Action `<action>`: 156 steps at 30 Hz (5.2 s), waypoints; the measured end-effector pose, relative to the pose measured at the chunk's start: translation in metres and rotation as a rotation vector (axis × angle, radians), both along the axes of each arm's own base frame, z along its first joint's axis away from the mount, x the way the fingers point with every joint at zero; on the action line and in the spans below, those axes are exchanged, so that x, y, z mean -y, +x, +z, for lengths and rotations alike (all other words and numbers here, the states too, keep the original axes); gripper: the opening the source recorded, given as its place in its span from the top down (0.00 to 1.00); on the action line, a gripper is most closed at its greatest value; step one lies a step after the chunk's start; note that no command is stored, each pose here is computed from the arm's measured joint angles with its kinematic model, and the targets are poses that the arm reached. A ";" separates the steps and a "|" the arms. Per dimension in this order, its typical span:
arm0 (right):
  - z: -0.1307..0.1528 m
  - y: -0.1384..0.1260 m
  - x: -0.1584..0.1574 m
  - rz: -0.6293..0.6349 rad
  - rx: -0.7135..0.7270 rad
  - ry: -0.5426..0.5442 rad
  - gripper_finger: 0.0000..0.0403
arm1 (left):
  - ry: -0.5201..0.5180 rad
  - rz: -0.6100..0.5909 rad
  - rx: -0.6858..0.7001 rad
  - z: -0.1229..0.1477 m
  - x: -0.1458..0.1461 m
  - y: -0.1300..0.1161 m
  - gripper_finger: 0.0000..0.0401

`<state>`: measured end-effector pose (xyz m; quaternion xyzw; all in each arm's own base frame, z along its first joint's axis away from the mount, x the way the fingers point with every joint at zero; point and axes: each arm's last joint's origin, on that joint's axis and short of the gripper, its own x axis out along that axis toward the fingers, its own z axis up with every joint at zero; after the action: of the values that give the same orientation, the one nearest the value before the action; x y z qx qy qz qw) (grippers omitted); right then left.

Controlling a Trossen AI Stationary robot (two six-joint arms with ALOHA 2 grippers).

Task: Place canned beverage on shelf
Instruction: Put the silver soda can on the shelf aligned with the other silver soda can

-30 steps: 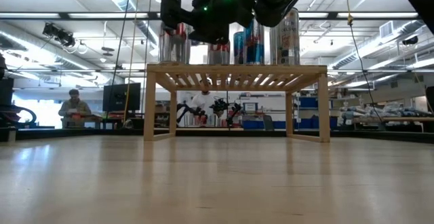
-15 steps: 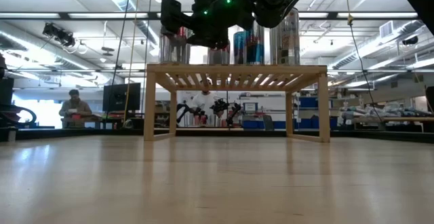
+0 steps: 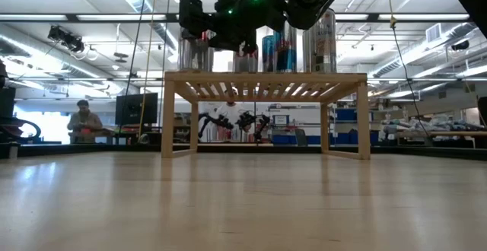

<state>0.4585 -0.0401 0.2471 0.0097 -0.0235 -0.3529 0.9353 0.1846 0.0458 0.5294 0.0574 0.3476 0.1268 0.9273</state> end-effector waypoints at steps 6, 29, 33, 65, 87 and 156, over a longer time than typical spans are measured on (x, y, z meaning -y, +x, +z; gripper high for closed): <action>0.000 0.000 -0.008 -0.043 -0.022 -0.023 0.29 | 0.000 0.000 0.000 0.000 0.000 0.000 0.14; 0.037 -0.033 -0.048 -0.175 -0.107 -0.018 0.29 | -0.007 0.000 -0.028 -0.002 0.000 -0.002 0.14; 0.036 -0.048 -0.046 -0.128 -0.063 0.032 0.29 | -0.007 0.000 -0.030 -0.002 0.000 -0.002 0.14; -0.002 -0.079 -0.037 -0.266 -0.009 0.013 0.26 | -0.007 0.000 -0.029 -0.002 0.000 -0.002 0.14; -0.003 -0.079 -0.031 -0.279 0.014 0.043 0.21 | -0.007 0.000 -0.029 -0.002 0.000 -0.002 0.14; 0.018 -0.087 -0.093 -0.223 -0.103 -0.218 0.07 | -0.007 0.000 -0.028 -0.002 0.000 -0.002 0.14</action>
<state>0.3710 0.0527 0.2652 -0.1127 -0.0144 -0.4497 0.8859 0.1828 0.0453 0.5272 0.0559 0.3612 0.1247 0.9224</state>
